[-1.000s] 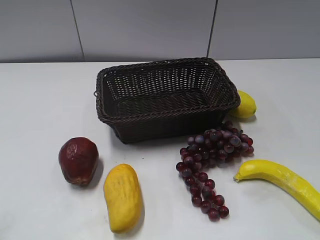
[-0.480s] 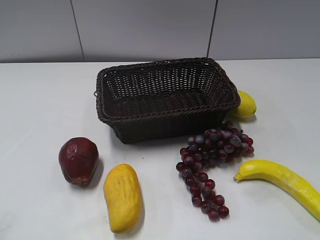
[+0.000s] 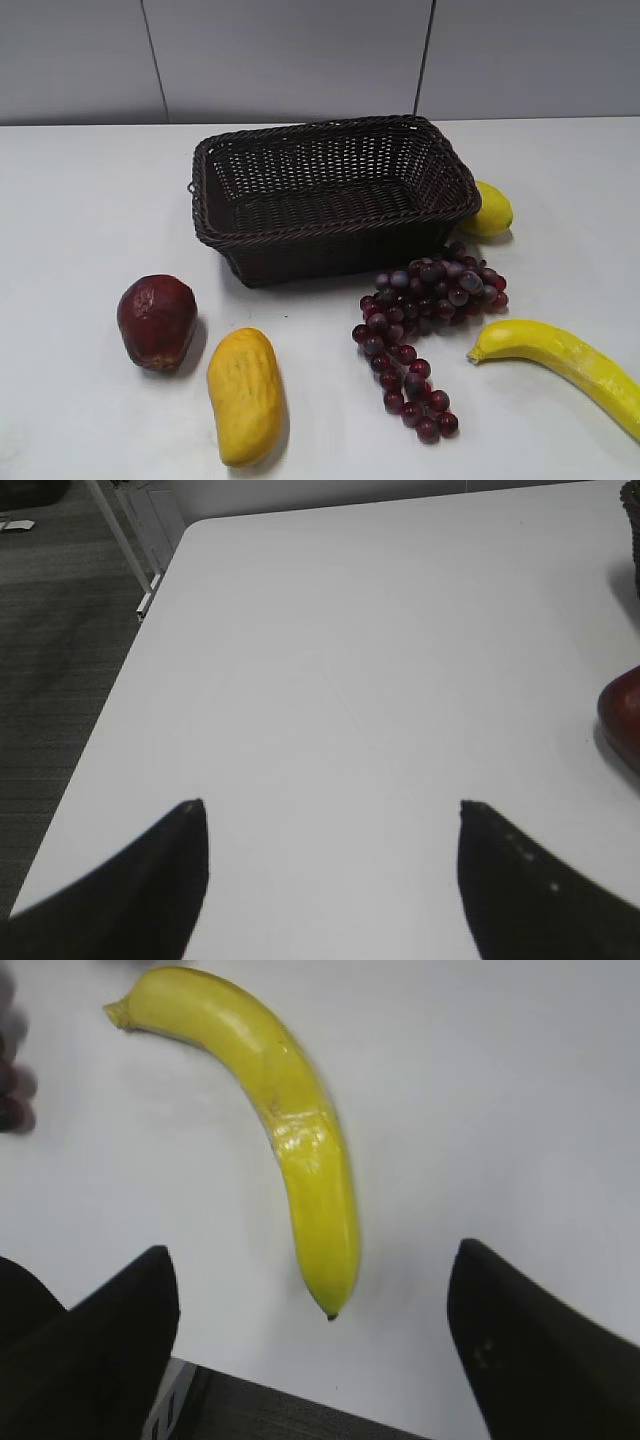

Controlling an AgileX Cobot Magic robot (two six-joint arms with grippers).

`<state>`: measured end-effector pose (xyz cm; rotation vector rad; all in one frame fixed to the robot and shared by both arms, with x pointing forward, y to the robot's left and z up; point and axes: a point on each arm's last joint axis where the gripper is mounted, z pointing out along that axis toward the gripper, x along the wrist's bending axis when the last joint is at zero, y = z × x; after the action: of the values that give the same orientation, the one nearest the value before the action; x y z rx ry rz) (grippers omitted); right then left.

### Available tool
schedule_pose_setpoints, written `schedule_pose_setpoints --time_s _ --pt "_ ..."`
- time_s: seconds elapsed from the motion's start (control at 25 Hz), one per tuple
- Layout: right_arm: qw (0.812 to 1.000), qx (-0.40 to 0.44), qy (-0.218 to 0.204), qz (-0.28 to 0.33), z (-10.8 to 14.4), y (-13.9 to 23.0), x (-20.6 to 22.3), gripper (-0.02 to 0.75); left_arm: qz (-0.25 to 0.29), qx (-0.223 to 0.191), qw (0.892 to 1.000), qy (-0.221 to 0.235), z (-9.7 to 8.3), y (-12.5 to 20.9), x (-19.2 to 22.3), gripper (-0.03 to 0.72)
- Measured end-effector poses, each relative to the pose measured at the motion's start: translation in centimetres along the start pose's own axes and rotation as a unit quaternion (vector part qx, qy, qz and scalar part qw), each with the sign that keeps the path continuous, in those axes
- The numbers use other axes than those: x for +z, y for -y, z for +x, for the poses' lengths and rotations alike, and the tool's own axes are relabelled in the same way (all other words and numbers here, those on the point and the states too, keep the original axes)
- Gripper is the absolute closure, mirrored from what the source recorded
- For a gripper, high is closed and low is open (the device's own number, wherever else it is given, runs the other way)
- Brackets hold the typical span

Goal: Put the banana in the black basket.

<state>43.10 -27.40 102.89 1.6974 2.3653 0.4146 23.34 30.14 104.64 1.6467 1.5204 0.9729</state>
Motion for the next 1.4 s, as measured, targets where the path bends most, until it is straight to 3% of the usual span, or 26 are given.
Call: schedule_pose_setpoints --time_s 0.28,0.56,0.96,1.4 --pt "0.998 -0.045 -0.024 0.032 0.1 -1.9 4.7 0.099 0.000 0.000 1.000 0.000 0.0 0.0 0.0 0.113" --pt "0.988 -0.135 -0.015 0.071 1.5 -2.8 9.1 0.099 0.000 0.000 1.000 0.000 0.0 0.0 0.0 0.113" --pt "0.980 -0.163 -0.019 0.117 1.3 -2.5 13.5 0.100 0.000 0.000 1.000 0.000 0.0 0.0 0.0 0.113" --pt "0.978 -0.173 -0.015 0.119 1.1 -2.5 15.5 0.132 0.000 0.000 1.000 0.000 0.0 0.0 0.0 0.113"
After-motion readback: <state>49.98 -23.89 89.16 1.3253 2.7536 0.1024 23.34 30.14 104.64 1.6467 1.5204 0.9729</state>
